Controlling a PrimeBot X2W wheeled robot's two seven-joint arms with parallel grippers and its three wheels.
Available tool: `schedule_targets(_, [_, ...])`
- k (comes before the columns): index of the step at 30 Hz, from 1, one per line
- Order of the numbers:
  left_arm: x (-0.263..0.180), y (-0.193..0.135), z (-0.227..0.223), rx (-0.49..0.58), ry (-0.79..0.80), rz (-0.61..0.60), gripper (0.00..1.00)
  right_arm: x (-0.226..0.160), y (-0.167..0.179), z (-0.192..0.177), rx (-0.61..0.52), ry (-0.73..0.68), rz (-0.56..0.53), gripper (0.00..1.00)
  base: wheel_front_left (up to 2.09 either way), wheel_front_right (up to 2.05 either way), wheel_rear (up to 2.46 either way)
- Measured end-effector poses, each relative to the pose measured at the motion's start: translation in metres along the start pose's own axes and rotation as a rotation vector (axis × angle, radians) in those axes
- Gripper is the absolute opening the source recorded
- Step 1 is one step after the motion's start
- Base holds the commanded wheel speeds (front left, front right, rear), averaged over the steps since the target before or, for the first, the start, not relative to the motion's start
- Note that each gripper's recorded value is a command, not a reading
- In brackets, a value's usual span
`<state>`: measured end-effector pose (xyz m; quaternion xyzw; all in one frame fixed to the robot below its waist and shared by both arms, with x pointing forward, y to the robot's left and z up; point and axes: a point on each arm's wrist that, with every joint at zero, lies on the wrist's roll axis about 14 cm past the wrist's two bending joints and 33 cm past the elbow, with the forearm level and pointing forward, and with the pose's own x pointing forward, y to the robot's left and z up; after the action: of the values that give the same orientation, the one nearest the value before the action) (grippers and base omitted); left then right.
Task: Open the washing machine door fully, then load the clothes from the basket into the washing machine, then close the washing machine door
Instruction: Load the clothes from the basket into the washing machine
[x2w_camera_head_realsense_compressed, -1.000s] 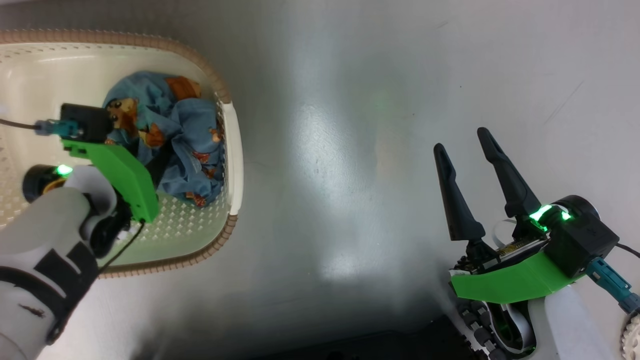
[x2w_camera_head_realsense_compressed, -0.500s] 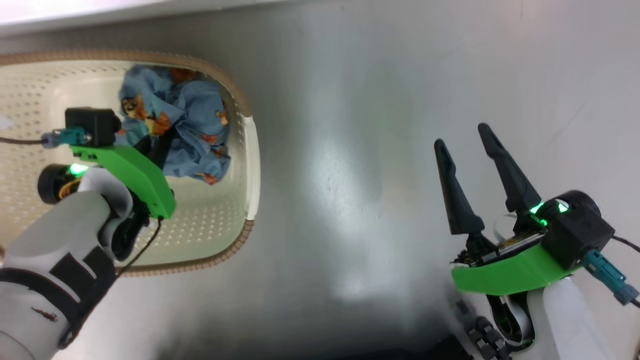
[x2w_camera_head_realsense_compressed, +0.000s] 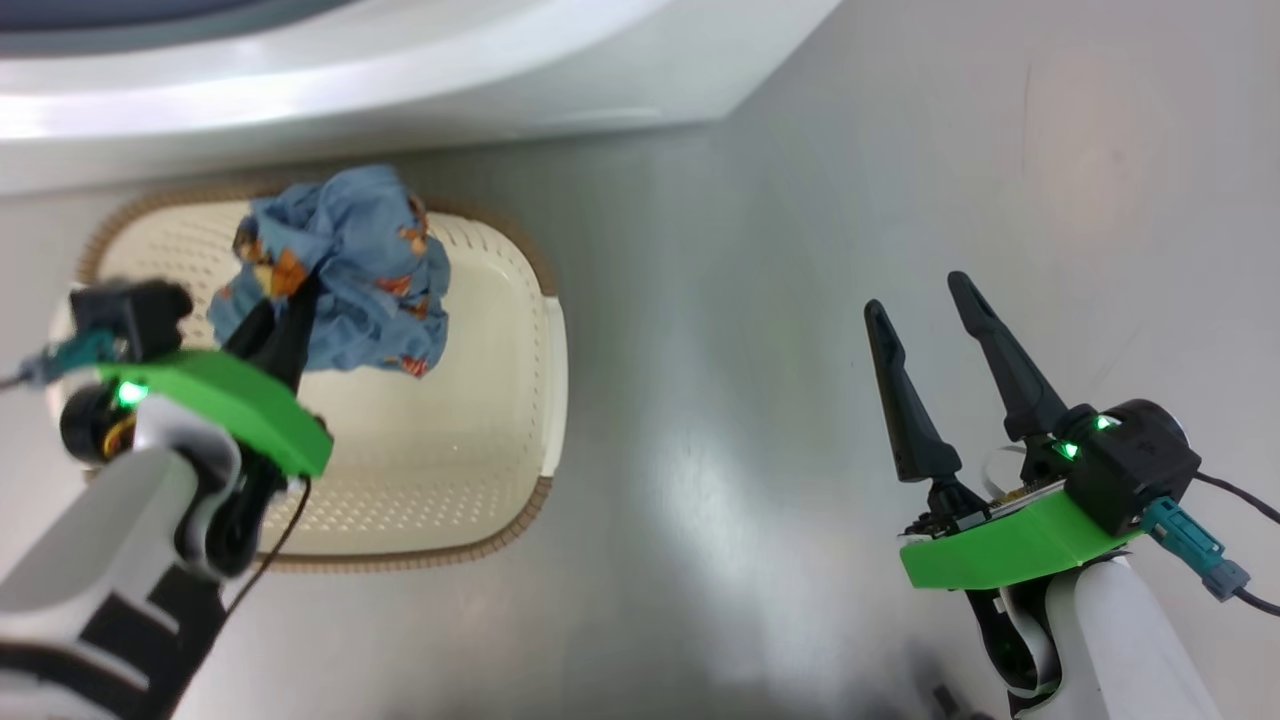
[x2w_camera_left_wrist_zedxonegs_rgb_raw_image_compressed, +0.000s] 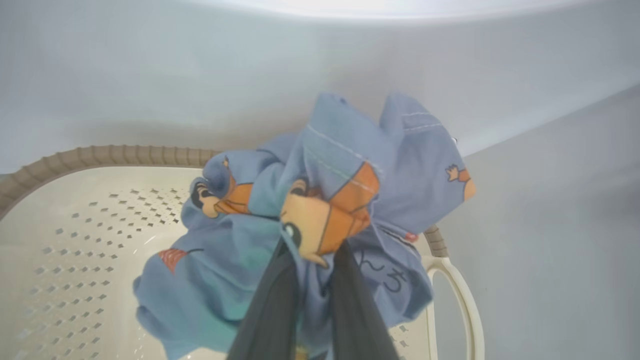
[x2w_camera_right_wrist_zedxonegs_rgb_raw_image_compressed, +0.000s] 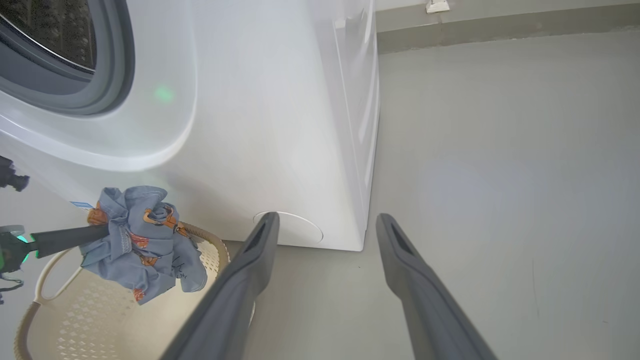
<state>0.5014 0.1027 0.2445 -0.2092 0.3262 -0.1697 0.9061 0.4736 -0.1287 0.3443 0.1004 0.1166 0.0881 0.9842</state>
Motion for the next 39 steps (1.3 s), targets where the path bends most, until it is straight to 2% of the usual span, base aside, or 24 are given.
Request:
schedule_targets(8, [-0.045, 0.001, 0.050, -0.002, -0.205, 0.063, 0.00, -0.008, 0.017, 0.028, -0.006, -0.051, 0.037, 1.00, 0.00, 0.00, 0.00])
schedule_targets(23, [-0.171, -0.034, 0.138, 0.179, -0.608, 0.150, 0.00, -0.065, 0.040, 0.064, -0.016, -0.102, 0.059, 1.00, 0.00, 0.00, 0.00])
schedule_targets(32, [-0.241, -0.053, 0.145, 0.291, -0.723, 0.215, 0.00, -0.104, 0.052, 0.085, -0.007, -0.158, 0.068, 1.00, 0.00, 0.00, 0.00])
schedule_targets(39, [-0.289, -0.062, 0.136, 0.333, -0.785, 0.267, 0.00, -0.129, 0.064, 0.105, -0.022, -0.226, 0.090, 1.00, 0.00, 0.00, 0.00])
